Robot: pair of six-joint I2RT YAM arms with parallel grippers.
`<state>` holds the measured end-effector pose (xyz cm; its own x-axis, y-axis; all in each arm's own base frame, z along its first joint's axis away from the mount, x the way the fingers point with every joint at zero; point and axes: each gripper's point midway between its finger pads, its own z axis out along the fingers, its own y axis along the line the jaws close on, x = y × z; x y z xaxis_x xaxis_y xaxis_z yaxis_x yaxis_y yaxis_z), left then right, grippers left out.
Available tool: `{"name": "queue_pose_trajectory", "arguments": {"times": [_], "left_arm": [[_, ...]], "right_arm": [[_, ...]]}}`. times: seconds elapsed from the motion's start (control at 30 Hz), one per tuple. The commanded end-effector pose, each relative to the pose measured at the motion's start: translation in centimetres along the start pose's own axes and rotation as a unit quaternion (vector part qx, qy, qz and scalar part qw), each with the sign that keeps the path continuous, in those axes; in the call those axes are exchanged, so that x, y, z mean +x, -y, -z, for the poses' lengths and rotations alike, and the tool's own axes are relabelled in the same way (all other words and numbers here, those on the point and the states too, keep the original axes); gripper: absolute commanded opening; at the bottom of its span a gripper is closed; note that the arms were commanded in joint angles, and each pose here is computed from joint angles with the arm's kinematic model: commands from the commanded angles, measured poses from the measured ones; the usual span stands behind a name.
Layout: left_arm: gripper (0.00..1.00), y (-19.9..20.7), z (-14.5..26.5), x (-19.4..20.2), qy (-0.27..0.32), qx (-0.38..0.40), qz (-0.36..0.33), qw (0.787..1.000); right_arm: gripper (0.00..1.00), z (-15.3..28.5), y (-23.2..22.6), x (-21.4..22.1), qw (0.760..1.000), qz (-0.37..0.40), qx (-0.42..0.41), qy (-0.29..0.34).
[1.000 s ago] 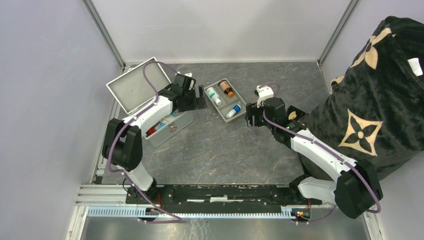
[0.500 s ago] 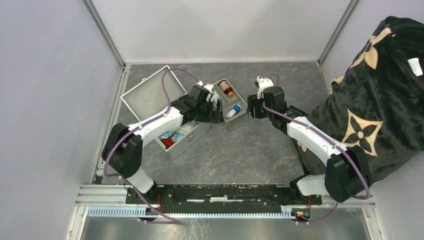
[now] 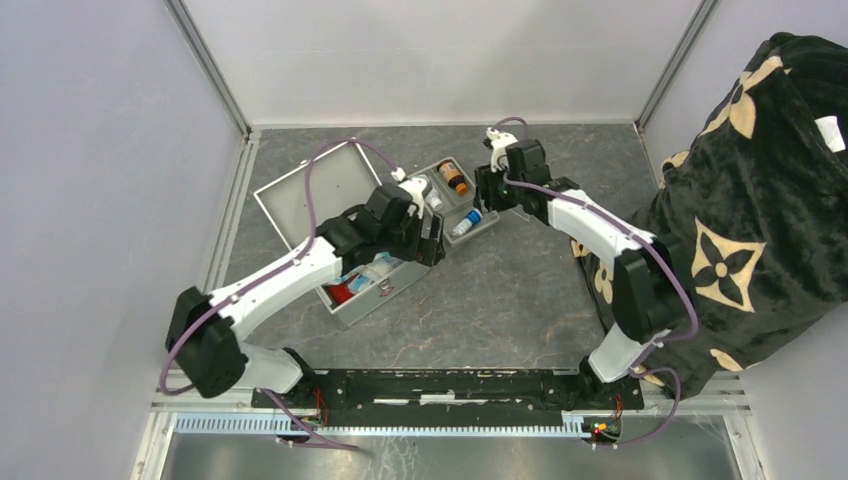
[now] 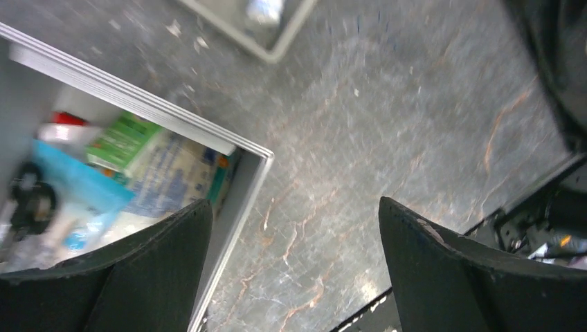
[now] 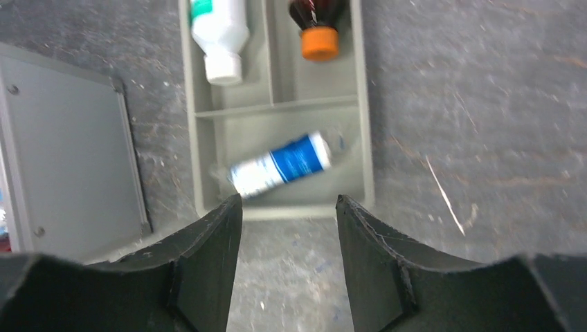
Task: Organize the medicine kit
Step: Move the medicine box to the center of the board, then pick up the medicine box compartment at the center of the board.
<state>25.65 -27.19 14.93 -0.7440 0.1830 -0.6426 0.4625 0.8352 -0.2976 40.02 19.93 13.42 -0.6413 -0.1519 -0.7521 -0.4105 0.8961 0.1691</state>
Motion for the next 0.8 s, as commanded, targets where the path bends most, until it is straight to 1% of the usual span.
{"name": "queue_pose_trajectory", "arguments": {"times": [0.0, 0.07, 0.13, 0.2, 0.27, 0.33, 0.4, 0.5, 0.6, 0.77], "left_arm": [[0.95, -0.7, 5.3, -6.9, 0.126, -0.058, 0.035, 0.990], [0.96, -2.1, 6.7, -7.8, 0.152, -0.085, 0.068, 0.982], [0.95, -4.5, 7.8, -7.7, 0.161, -0.123, 0.112, 0.973], [0.95, -7.8, 8.5, -6.3, 0.152, -0.167, 0.176, 0.958], [0.93, -10.7, 9.4, -5.0, 0.149, -0.196, 0.231, 0.941], [0.92, -12.9, 11.1, -4.0, 0.161, -0.221, 0.267, 0.924], [0.92, -14.3, 12.7, -3.3, 0.176, -0.249, 0.285, 0.909], [0.91, -15.6, 14.5, -2.2, 0.177, -0.283, 0.302, 0.893], [0.91, -16.2, 15.1, -0.8, 0.163, -0.302, 0.313, 0.885], [0.91, -16.8, 15.5, 1.3, 0.142, -0.328, 0.321, 0.877]], "right_arm": [[0.56, -2.2, -2.3, -2.6, 0.998, 0.042, -0.038, 0.000], [0.51, -3.7, -2.5, -3.0, 0.998, 0.049, -0.039, -0.011], [0.49, -5.1, -2.6, -3.2, 0.997, 0.055, -0.042, -0.021], [0.47, -6.4, -2.7, -3.3, 0.997, 0.062, -0.041, -0.033], [0.45, -7.6, -2.9, -3.4, 0.996, 0.068, -0.043, -0.043], [0.42, -8.6, -3.1, -3.5, 0.995, 0.071, -0.044, -0.047], [0.38, -9.6, -3.0, -3.4, 0.995, 0.072, -0.042, -0.051], [0.32, -11.0, -2.7, -3.2, 0.995, 0.071, -0.036, -0.060], [0.30, -12.1, -2.7, -2.9, 0.995, 0.071, -0.036, -0.066], [0.30, -13.4, -2.5, -1.9, 0.994, 0.071, -0.035, -0.079]]}}
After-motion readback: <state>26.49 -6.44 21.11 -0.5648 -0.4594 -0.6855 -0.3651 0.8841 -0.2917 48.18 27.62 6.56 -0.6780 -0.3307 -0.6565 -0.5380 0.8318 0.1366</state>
